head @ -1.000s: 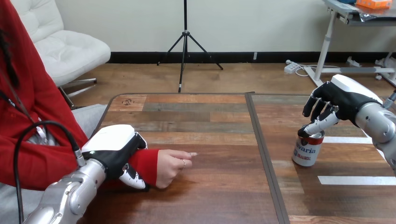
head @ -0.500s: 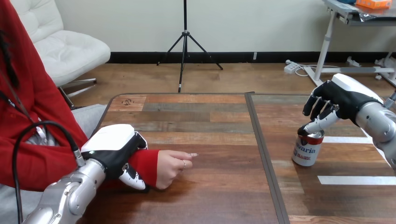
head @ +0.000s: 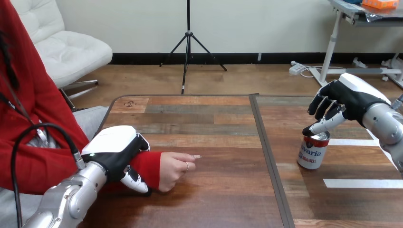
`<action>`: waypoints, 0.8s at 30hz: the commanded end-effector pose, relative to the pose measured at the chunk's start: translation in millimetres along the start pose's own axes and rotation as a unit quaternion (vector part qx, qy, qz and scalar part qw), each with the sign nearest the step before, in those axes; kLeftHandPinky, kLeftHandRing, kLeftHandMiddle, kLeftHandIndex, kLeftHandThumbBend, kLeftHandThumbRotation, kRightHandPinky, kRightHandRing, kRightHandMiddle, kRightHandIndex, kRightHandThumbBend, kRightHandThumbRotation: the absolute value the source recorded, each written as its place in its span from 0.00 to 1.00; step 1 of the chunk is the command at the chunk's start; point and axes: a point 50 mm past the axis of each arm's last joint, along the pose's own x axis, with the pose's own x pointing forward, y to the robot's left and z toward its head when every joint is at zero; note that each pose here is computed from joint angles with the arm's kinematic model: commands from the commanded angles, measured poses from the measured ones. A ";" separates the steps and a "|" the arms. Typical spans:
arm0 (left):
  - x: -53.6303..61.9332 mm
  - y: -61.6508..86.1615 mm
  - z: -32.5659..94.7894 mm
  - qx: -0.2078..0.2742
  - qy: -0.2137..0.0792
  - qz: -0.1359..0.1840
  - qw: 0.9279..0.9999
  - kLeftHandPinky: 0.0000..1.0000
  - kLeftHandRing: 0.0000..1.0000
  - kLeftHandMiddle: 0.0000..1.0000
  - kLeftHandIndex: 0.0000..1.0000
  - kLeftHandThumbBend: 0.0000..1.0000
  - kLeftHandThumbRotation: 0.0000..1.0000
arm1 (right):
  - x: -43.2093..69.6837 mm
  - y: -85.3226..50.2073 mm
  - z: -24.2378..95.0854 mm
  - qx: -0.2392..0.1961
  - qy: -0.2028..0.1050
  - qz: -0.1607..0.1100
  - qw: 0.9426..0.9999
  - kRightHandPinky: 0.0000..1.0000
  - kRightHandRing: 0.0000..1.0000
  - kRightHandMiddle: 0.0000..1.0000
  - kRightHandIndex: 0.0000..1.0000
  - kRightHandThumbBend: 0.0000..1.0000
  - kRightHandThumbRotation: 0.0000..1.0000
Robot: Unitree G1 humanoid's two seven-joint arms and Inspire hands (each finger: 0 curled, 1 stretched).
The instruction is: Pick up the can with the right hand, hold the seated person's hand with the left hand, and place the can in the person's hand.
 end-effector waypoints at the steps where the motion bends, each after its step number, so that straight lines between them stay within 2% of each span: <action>1: 3.1 42.3 19.4 0.000 -0.048 0.084 0.995 0.24 0.30 0.39 0.39 0.79 0.00 | 4.3 -25.3 23.3 0.005 -0.033 -0.040 0.999 0.51 0.55 0.57 0.54 0.85 0.04; 11: 2.0 44.1 19.9 -0.002 -0.052 0.087 0.995 0.24 0.31 0.39 0.38 0.79 0.00 | 5.0 -24.5 23.3 0.001 -0.025 -0.019 1.000 0.55 0.60 0.62 0.61 0.97 0.19; 19: 1.0 45.7 20.5 -0.001 -0.051 0.090 0.995 0.25 0.31 0.39 0.38 0.80 0.00 | 5.4 -23.8 22.4 -0.009 -0.014 0.006 1.000 0.59 0.65 0.67 0.67 1.00 0.30; 24: 0.4 46.3 20.4 0.001 -0.049 0.092 0.995 0.25 0.32 0.39 0.38 0.80 0.00 | 5.5 -22.4 21.0 -0.016 -0.006 0.019 1.000 0.62 0.68 0.69 0.69 1.00 0.31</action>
